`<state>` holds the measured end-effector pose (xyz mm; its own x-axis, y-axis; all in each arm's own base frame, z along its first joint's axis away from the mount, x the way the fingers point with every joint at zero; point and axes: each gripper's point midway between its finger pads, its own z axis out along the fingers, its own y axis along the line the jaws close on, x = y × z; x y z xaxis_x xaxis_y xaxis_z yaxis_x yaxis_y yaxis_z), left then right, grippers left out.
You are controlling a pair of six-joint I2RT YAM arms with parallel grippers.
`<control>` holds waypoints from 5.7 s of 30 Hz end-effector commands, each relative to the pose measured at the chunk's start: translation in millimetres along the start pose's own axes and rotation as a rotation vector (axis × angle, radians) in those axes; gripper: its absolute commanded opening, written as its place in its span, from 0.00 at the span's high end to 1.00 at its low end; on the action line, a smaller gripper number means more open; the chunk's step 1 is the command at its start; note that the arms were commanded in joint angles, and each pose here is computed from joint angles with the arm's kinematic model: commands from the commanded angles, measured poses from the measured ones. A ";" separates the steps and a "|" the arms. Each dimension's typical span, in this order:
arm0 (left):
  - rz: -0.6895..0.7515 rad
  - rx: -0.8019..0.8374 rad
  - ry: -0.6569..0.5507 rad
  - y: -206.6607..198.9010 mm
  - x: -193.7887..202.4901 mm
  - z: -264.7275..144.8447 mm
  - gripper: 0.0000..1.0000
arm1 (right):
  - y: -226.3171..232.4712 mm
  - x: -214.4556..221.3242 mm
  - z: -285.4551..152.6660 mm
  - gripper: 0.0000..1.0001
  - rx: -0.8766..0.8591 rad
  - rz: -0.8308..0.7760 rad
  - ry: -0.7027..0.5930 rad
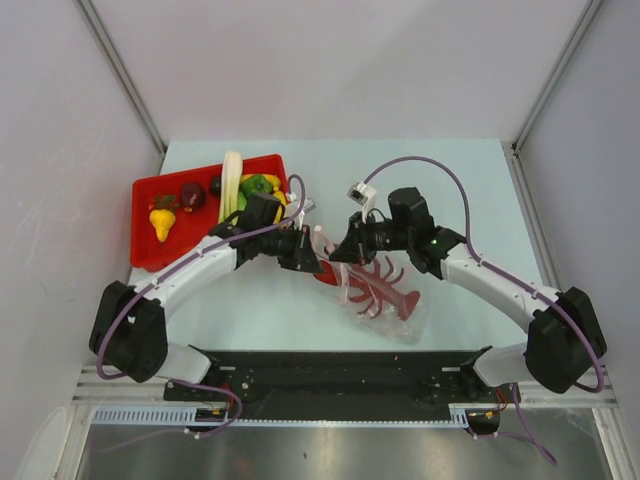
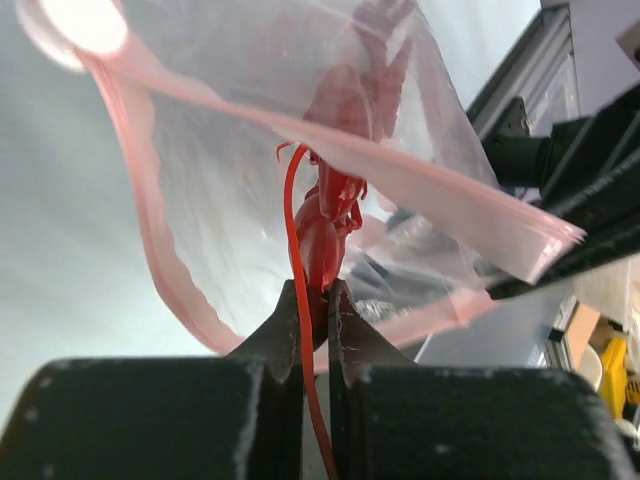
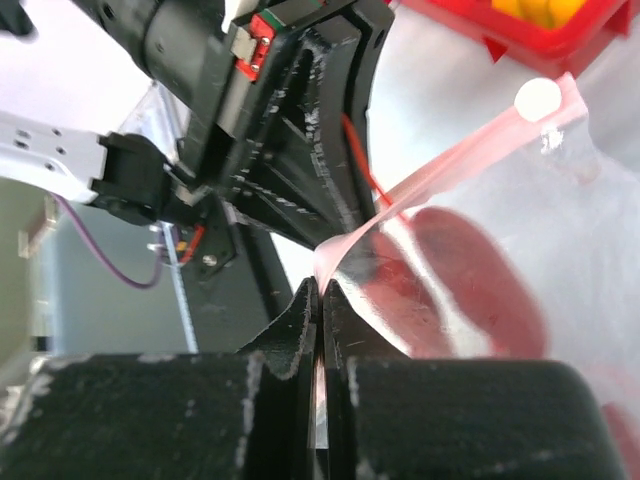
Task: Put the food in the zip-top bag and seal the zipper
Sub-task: Adjust the fake lobster in the zipper food storage bag, then adjust the zipper food storage bag at the center of the board, then pick up the fake vegetable from the bin.
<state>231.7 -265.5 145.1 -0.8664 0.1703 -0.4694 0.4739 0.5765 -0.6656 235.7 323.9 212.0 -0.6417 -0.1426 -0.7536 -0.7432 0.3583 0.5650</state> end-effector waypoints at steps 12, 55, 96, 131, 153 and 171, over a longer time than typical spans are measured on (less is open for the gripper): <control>0.107 0.233 0.348 -56.1 51.4 4.3 1.00 | 37.0 -4.5 0.8 1.00 -0.093 -0.470 -0.025; 0.027 -0.029 -0.055 -4.3 -26.6 -2.6 0.33 | 63.6 -52.6 -72.2 1.00 -0.071 -0.396 -0.180; 0.009 -0.073 -0.169 -130.3 -121.6 -22.9 0.98 | -71.0 -38.9 -105.4 1.00 0.223 0.253 -0.078; -0.208 -0.663 -0.298 184.8 -167.5 -82.9 0.03 | -63.3 -93.4 -74.5 1.00 0.185 0.168 -0.093; -0.460 -1.011 -0.534 275.9 -232.0 -88.5 0.00 | -89.5 -97.2 -72.1 1.00 0.239 0.147 -0.086; -0.370 -0.878 -0.551 226.1 -245.3 -107.2 0.42 | -73.8 -93.2 -66.8 1.00 0.195 0.115 -0.058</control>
<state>538.3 -79.8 65.6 -0.7428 -0.3789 -0.5520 -0.3639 0.9205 -0.1421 341.3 240.4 237.7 -0.7593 -0.0186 -0.6505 -0.5369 0.5828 0.6100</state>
